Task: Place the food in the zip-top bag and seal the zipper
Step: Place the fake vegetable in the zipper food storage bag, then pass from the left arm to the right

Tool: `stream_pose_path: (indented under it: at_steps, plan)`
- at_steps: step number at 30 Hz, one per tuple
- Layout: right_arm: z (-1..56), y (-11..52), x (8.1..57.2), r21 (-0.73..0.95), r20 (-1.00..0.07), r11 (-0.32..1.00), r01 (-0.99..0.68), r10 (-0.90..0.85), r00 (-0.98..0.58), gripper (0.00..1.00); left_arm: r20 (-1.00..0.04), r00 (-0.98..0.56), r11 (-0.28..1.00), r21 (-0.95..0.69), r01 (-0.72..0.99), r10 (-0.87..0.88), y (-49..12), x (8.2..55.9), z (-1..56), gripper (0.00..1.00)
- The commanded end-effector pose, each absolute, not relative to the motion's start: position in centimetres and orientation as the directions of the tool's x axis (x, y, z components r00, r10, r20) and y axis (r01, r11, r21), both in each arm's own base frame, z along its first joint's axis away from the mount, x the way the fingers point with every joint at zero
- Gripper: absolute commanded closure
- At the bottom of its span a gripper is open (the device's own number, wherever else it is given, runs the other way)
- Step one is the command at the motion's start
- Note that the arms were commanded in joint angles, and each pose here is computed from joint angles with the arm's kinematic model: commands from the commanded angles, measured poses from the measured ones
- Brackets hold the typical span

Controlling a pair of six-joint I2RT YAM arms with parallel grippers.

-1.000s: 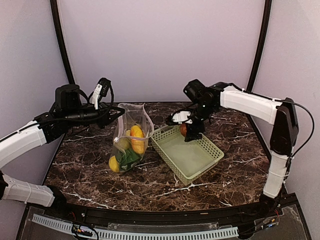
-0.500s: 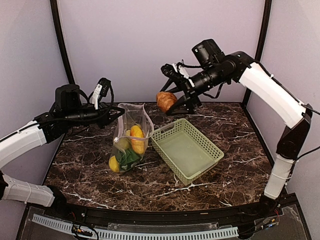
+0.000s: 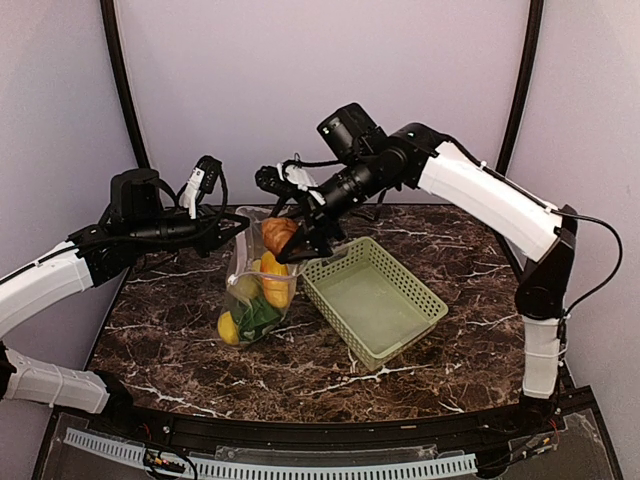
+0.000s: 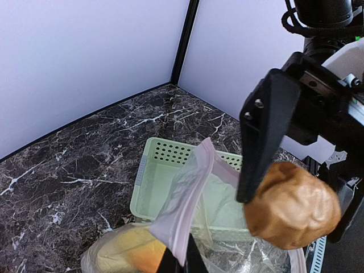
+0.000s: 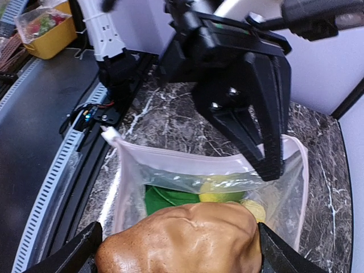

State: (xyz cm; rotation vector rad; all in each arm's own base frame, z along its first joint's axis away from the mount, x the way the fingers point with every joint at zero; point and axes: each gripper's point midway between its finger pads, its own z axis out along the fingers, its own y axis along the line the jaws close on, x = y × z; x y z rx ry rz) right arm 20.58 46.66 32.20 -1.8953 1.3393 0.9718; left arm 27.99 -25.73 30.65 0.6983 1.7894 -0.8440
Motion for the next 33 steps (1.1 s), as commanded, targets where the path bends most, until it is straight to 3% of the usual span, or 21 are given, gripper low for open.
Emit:
stream_pose_path:
  at_steps: [1,4,10,13,17,23,27,29,31,33]
  plan:
    - [31.3,49.5,24.0,-0.163,-0.812,-0.15,-0.975,-0.541,0.219,0.19,-0.95,-0.305,0.582,-0.21,0.785,0.069,-25.6,27.8,31.4,0.99]
    - [32.6,49.6,24.1,-0.2,-0.814,-0.121,-0.972,-0.533,0.233,0.02,-0.951,-0.301,0.585,-0.206,0.784,0.068,-25.5,27.8,31.5,0.99]
    - [34.6,47.3,21.2,-0.209,-0.822,-0.189,-0.959,-0.497,0.277,0.01,-0.953,-0.297,0.588,-0.202,0.783,0.068,-25.4,27.7,31.6,0.99]
    - [33.1,45.7,18.9,-0.203,-0.79,-0.302,-0.931,-0.512,0.338,0.01,-0.952,-0.299,0.587,-0.204,0.783,0.068,-25.5,27.8,31.6,0.99]
    - [30.2,44.3,16.9,-0.207,-0.732,-0.399,-0.893,-0.543,0.412,0.12,-0.952,-0.299,0.587,-0.204,0.783,0.068,-25.5,27.7,31.6,0.99]
    - [25.5,45.5,18.3,-0.306,-0.58,-0.36,-0.881,-0.664,0.472,0.23,-0.951,-0.302,0.581,-0.207,0.787,0.071,-25.6,27.7,31.5,0.99]
    - [23.8,46.6,19.1,-0.328,-0.531,-0.344,-0.88,-0.703,0.473,0.37,-0.951,-0.302,0.58,-0.207,0.788,0.07,-25.6,27.7,31.6,0.99]
    - [23.8,47.1,19.2,-0.332,-0.531,-0.331,-0.883,-0.709,0.465,0.5,-0.951,-0.301,0.579,-0.207,0.788,0.07,-25.6,27.7,31.5,0.99]
    - [24.3,47.5,19.5,-0.338,-0.54,-0.316,-0.887,-0.706,0.458,0.7,-0.951,-0.302,0.579,-0.207,0.789,0.071,-25.6,27.6,31.5,0.99]
    - [25.1,47.8,19.9,-0.363,-0.549,-0.288,-0.886,-0.702,0.453,0.98,-0.951,-0.301,0.579,-0.205,0.789,0.073,-25.6,27.6,31.5,0.99]
